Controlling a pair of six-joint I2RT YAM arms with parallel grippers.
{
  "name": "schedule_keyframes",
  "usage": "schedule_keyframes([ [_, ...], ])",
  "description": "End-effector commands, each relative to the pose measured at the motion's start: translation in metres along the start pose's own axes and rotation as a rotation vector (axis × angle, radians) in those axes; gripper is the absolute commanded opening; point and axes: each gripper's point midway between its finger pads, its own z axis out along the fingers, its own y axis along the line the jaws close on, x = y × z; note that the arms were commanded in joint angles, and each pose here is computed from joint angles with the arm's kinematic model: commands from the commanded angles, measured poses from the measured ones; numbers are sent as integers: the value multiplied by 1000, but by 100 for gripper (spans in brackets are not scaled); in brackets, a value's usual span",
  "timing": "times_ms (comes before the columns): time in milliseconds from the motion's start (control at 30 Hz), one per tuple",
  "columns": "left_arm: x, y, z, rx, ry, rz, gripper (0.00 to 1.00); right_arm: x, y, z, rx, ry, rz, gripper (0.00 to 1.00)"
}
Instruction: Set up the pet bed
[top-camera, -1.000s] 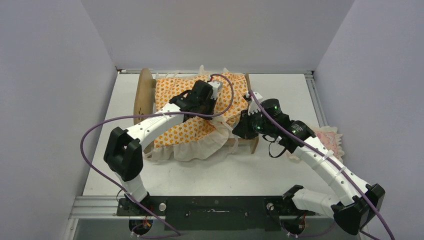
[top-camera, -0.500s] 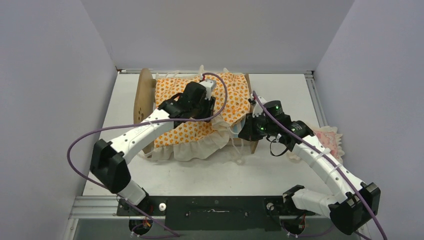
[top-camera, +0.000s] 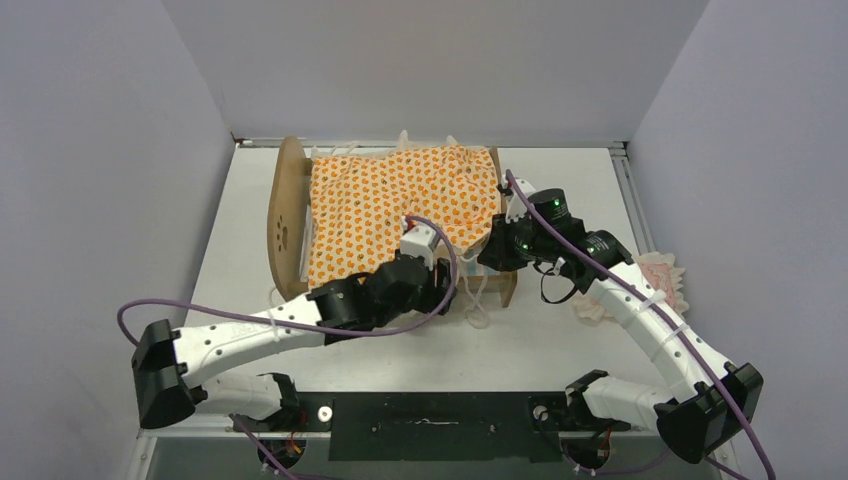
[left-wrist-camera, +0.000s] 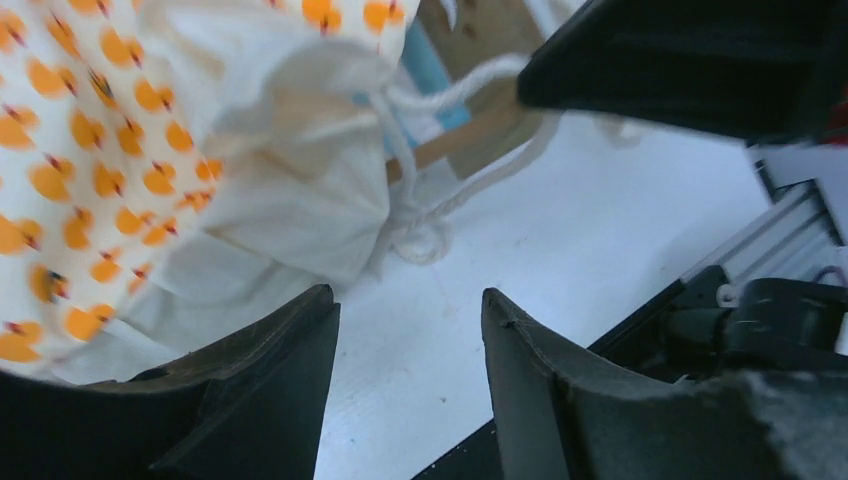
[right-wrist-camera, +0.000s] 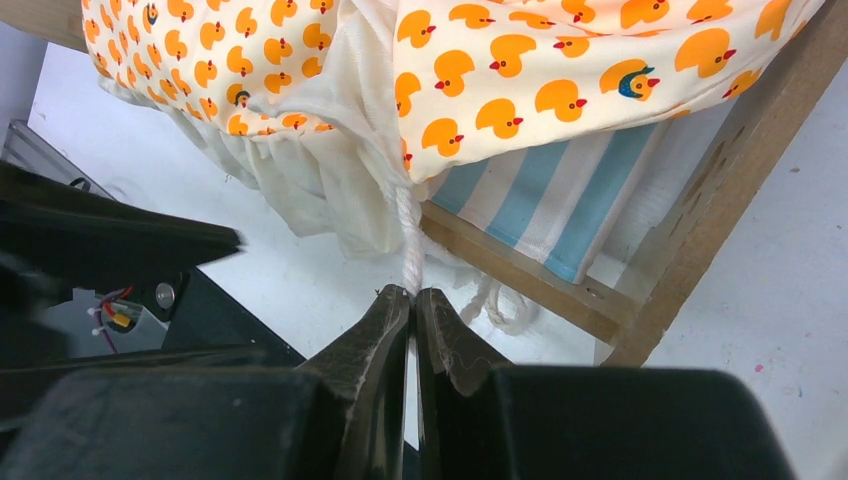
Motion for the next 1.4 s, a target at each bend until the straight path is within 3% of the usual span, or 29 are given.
schedule_keyframes([
  [0, 19, -5, 33, -86, -127, -161, 53, -10, 4, -5, -13, -31, -25, 5],
  [200, 22, -10, 65, -130, -212, -212, 54, -13, 5, -11, -11, -34, -39, 5],
  [633, 45, 0, 106, -228, -230, -232, 55, -25, 12, -13, -35, -51, -39, 5],
  [700, 45, 7, 108, -262, -247, -226, 51, -27, 14, -15, -39, -57, -42, 5],
  [900, 41, 23, 105, -334, -279, -192, 11, -48, 6, -29, 41, -71, -132, 5],
  [1000, 36, 28, 103, -349, -286, -178, 0, -71, 1, -39, 98, -104, -198, 5],
  [1367, 29, 28, 101, -331, -261, -136, 0, -145, 1, -56, 190, -242, -445, 6],
])
